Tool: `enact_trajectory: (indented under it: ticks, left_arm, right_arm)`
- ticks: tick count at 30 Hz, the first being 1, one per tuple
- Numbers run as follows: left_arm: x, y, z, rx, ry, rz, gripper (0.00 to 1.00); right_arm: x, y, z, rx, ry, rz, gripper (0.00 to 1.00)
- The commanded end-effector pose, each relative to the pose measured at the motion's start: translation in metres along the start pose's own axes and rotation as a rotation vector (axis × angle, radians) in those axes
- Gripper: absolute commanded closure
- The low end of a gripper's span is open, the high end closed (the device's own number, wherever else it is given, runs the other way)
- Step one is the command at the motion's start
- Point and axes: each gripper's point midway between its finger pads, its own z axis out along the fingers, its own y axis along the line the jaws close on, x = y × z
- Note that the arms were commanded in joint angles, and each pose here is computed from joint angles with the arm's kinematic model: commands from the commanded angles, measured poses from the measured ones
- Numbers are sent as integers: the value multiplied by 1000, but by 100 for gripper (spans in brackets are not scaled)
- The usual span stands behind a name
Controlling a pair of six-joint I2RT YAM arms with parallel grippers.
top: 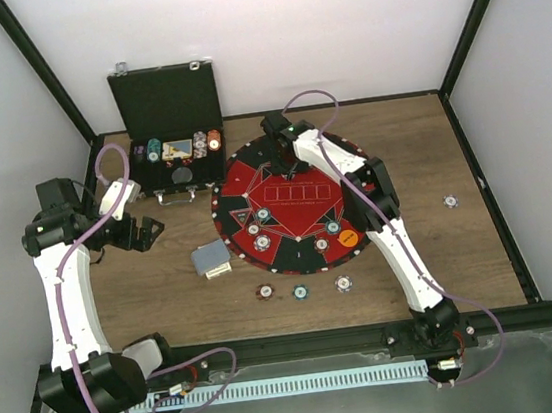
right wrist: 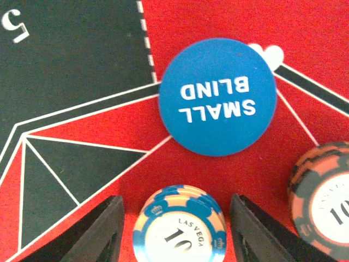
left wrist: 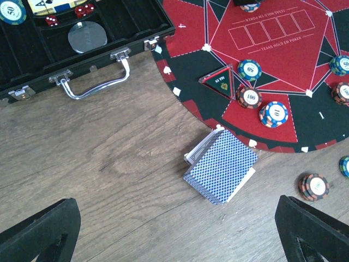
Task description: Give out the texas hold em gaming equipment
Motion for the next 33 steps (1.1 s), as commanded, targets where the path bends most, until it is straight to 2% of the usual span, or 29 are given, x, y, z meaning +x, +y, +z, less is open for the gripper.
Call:
enact_trajectory:
  ticks: [1, 5, 11, 18, 21, 25, 30, 33]
  left_arm:
    - [1, 1, 2, -2, -1, 20, 0]
    - [1, 0, 0, -8, -2, 25, 0]
    - [0, -1, -4, -13, -6, 28, 0]
    - [1, 5, 0, -20, 11, 14, 0]
    - [0, 6, -1, -29, 3, 14, 0]
    - [2, 4, 1, -23, 0, 9, 0]
    - [6, 3, 5, -15, 2, -1, 0]
    - [10, 1, 6, -13, 2, -2, 0]
  right_arm:
    - [-8, 3, 2, -18, -19, 1, 39]
    - [-19, 2, -16, -14, -56, 4, 33]
    - [-37, 9, -67, -44, -137, 5, 33]
    - [-6, 24, -124, -44, -174, -64, 33]
    - [28, 25, -155, -58, -187, -92, 32]
    - [100, 13, -175, -79, -143, -101, 31]
    - [210, -23, -175, -69, -8, -83, 25]
    - [257, -46, -174, -58, 55, -52, 21]
